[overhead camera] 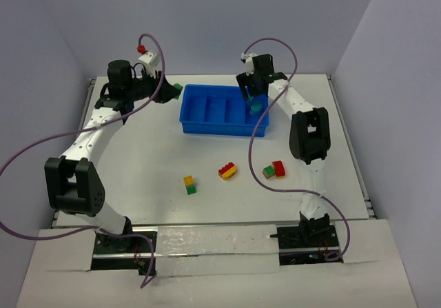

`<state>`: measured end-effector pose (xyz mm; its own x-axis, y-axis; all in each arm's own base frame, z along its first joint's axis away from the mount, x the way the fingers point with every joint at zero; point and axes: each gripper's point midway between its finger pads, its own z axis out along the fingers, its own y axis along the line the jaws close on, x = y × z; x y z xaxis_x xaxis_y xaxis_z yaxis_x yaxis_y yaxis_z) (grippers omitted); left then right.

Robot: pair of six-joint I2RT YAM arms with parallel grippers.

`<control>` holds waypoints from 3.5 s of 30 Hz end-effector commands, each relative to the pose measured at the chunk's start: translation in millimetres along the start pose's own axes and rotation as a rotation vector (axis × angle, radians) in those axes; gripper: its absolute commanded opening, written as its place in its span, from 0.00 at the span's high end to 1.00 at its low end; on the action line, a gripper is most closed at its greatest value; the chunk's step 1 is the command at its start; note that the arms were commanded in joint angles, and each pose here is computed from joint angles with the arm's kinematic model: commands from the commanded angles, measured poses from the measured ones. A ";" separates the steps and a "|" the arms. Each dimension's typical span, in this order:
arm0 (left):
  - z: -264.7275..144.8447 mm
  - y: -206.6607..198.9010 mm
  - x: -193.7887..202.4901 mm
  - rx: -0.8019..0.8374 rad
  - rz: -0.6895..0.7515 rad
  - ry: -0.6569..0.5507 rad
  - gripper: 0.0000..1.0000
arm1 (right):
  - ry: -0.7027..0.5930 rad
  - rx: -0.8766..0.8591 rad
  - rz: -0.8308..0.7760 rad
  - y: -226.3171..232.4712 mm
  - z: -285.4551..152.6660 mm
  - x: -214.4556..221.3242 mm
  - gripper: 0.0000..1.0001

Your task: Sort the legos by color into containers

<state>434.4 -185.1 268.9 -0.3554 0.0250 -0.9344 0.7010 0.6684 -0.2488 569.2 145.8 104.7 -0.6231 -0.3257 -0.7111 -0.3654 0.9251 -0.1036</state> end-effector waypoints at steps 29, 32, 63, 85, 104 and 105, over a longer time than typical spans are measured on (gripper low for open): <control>143.2 93.3 26.2 -0.468 0.207 0.047 0.89 | -0.296 -0.104 0.157 -5.7 -155.2 -91.2 0.00; 149.7 96.8 32.1 -0.474 0.207 0.058 0.87 | -0.294 -0.113 0.159 -4.2 -153.6 -91.6 0.00; 178.4 106.7 65.3 -0.488 0.233 0.122 0.39 | -0.266 -0.136 0.164 0.5 -140.7 -81.7 0.00; 100.5 -2.9 -19.0 -0.107 0.244 0.060 0.20 | -0.096 -0.295 -0.111 26.1 -198.8 7.2 0.00; -4.9 -52.1 36.5 -0.011 0.055 0.127 0.21 | 0.373 -0.514 -0.243 107.1 -222.2 202.6 0.23; -5.3 -51.6 35.8 -0.014 0.056 0.125 0.21 | 0.387 -0.514 -0.230 108.0 -221.2 207.0 0.24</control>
<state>386.6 -219.2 226.4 -0.4239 0.1947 -0.8846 0.7179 0.6676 -0.1971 257.8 129.0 99.5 -0.6303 -0.6664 -0.3983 -0.7677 0.6114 0.1920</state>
